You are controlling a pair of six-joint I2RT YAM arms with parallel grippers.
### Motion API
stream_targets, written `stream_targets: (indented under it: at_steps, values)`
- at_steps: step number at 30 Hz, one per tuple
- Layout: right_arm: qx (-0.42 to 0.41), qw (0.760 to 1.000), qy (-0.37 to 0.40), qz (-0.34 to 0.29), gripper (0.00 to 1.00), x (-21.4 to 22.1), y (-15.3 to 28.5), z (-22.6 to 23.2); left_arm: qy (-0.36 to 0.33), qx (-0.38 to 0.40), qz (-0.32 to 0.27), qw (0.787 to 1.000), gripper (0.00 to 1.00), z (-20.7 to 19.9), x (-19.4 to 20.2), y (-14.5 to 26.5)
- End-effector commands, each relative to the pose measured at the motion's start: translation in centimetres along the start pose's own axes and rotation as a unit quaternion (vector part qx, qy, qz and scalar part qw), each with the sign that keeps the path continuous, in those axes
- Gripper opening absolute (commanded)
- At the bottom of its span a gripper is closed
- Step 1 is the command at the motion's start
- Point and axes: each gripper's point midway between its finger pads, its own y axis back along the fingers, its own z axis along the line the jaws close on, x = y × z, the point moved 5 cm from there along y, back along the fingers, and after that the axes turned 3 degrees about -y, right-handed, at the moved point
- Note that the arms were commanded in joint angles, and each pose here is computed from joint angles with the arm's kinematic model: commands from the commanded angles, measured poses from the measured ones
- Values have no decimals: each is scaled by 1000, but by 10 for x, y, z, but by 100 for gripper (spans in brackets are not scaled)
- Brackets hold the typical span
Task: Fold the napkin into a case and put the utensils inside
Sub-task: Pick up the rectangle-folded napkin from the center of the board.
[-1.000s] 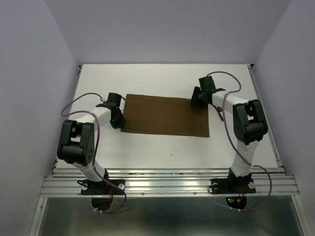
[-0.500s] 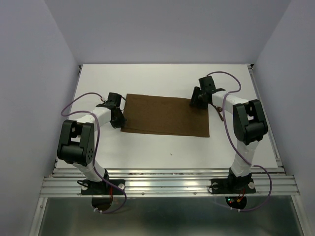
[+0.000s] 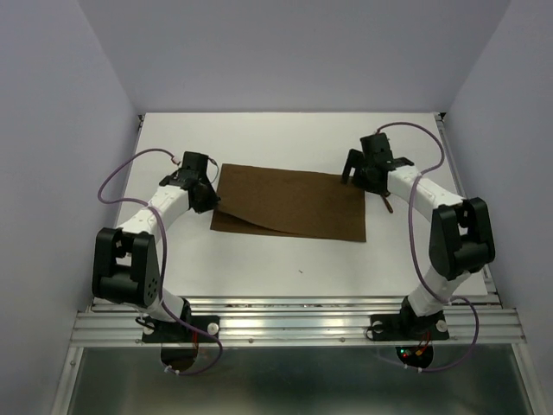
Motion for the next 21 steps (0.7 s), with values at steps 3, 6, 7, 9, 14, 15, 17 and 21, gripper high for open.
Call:
stream_targets:
  at_steps: [3, 6, 7, 9, 14, 15, 17, 21]
  values:
    - [81, 997, -21, -7, 88, 25, 40, -45, -19, 30, -10, 999, 0, -10, -10, 26]
    - [88, 995, -39, 18, 84, 52, 54, -60, -25, 33, -11, 999, 0, -10, -11, 32]
    - [93, 994, -51, 35, 80, 67, 54, -66, -27, 33, -11, 999, 0, -10, -12, 35]
    - [71, 994, -67, 51, 75, 79, 60, -65, -30, 45, -3, 999, 0, -13, -10, 36]
    - [81, 989, -92, 81, 53, 107, 59, -77, -30, 48, -1, 998, 0, -14, -9, 34]
    - [77, 989, -95, 86, 52, 111, 59, -77, -28, 50, 0, 998, 0, -15, -8, 33]
    - [56, 988, -102, 99, 52, 119, 56, -74, -29, 55, 3, 998, 0, -17, -7, 32]
    - [36, 987, -111, 108, 52, 128, 50, -71, -30, 53, 3, 998, 0, -17, -7, 30]
